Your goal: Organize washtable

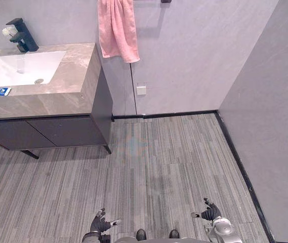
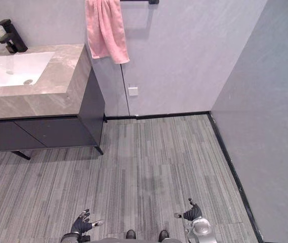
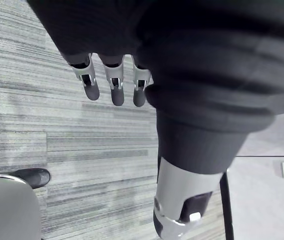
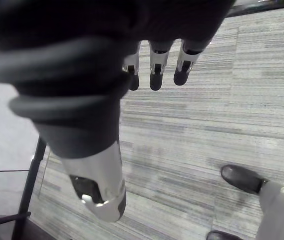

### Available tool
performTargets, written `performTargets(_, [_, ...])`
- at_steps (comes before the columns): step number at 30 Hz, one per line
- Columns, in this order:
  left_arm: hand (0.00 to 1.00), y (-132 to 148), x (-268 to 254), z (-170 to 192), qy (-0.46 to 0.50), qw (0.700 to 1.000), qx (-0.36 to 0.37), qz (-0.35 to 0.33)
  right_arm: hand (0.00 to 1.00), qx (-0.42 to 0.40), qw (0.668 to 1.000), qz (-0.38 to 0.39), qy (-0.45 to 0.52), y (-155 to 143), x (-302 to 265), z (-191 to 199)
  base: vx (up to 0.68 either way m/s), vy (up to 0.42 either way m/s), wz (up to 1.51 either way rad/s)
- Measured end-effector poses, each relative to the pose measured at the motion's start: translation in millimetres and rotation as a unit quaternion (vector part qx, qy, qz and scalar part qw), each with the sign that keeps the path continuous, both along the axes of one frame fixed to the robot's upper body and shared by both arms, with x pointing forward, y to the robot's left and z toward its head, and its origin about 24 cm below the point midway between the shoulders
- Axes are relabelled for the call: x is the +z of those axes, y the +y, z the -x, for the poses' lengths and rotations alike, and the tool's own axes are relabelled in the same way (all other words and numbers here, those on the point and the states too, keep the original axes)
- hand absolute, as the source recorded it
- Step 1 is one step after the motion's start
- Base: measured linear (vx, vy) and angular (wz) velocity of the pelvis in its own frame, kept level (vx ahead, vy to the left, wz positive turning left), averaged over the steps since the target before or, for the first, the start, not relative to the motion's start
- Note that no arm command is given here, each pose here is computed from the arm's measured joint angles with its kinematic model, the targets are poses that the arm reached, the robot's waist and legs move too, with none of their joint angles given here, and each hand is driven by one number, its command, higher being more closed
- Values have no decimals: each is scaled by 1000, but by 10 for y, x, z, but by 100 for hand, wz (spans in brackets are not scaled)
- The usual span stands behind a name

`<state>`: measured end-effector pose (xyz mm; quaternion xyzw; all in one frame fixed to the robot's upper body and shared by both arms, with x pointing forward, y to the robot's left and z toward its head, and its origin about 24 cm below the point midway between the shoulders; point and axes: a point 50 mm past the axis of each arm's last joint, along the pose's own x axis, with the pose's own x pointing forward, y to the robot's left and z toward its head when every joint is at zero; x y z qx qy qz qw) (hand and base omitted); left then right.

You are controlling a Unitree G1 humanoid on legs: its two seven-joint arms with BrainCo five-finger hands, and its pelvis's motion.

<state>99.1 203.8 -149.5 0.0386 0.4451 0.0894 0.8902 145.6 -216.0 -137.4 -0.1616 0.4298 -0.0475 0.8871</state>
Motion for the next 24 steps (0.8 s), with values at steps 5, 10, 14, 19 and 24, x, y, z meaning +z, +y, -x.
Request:
performTargets(5, [0, 1, 1, -3, 0, 1000, 0, 0, 0, 0, 1000, 0, 0, -1, 2, -5, 13, -7, -1])
performTargets(10, [0, 1, 2, -6, -1, 1000, 0, 0, 0, 0, 1000, 0, -6, 2, 19, -53, 19, -10, -1])
performTargets(14, [0, 1, 10, -21, -4, 1000, 0, -1, 0, 0, 1000, 0, -8, 4, 24, -68, 0, 0, 0])
performTargets(19, [0, 2, 11, -22, -5, 1000, 0, -2, 0, -2, 1000, 0, -4, 2, 19, -61, 0, 0, -4])
performTargets(24, [0, 6, 21, -39, -9, 1000, 1, -4, 0, -3, 1000, 1, -5, 0, 22, -69, -30, -1, -15])
